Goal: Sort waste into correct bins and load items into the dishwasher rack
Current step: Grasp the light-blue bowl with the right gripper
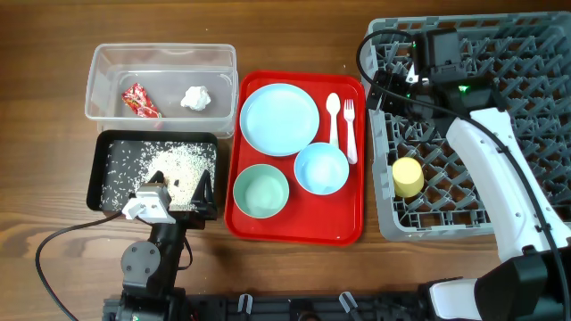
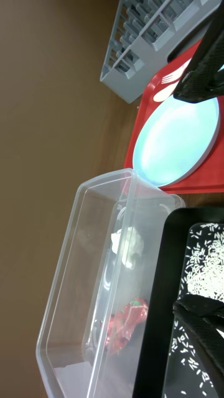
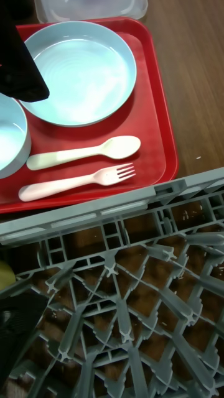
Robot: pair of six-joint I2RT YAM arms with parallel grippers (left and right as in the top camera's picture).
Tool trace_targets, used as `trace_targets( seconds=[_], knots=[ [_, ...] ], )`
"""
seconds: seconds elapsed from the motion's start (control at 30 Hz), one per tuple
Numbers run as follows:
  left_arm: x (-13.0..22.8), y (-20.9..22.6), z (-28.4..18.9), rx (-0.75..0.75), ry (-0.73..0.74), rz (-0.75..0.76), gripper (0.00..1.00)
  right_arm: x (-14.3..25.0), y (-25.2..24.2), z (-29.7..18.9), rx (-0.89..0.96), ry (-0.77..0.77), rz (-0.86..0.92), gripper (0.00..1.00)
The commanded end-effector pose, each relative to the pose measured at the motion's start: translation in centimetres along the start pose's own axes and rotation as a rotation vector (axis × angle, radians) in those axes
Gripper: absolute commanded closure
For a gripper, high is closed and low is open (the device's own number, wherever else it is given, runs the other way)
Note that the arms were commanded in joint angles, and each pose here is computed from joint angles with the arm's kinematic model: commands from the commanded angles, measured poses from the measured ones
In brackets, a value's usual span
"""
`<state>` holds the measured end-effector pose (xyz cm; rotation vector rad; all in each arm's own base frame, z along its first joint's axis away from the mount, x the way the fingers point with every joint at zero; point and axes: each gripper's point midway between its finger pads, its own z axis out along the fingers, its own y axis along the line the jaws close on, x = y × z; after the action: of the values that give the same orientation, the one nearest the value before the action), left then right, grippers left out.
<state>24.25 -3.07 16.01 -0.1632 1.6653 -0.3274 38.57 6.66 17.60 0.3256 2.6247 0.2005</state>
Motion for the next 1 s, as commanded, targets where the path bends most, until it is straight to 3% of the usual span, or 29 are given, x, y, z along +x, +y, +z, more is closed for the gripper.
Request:
trace_targets(
  seconds=[0.0,0.17,0.23,0.3,0.5,0.63,0.73,0.77,0.83,0.97],
  knots=[
    [0.2,0.0,0.0,0.006,-0.004,0.005,0.00,-0.1,0.0,0.3,0.000,0.004,0.005,0.00],
    [0.2,0.0,0.0,0.006,-0.004,0.005,0.00,-1.0,1.5,0.2,-0.078,-0.022,0.070,0.00],
    [0.2,0.0,0.0,0.006,-0.004,0.005,0.00,1.5,5.3,-1.1,-0.301,0.099,-0.013,0.00],
    [0.2,0.0,0.0,0.006,-0.004,0.005,0.00,3.9,6.5,-1.8,-0.313,0.166,-0.070,0.00],
    [0.2,0.0,0.0,0.006,-0.004,0.005,0.00,12.6,13.7,-3.9,-0.320,0.238,-0.456,0.00],
    [0.2,0.0,0.0,0.006,-0.004,0.005,0.00,11.4,11.3,-1.3,-0.170,0.207,-0.376,0.00],
    [0.2,0.0,0.0,0.006,-0.004,0.005,0.00,13.2,9.5,2.0,-0.130,0.235,-0.443,0.01],
    [0.2,0.0,0.0,0.006,-0.004,0.005,0.00,13.7,8.3,3.3,-0.084,0.234,-0.446,0.03],
    [0.2,0.0,0.0,0.006,-0.004,0.005,0.00,14.7,6.6,5.6,-0.012,0.236,-0.427,0.16],
    [0.2,0.0,0.0,0.006,-0.004,0.005,0.00,14.3,5.8,7.9,0.035,0.210,-0.418,0.18]
  ],
)
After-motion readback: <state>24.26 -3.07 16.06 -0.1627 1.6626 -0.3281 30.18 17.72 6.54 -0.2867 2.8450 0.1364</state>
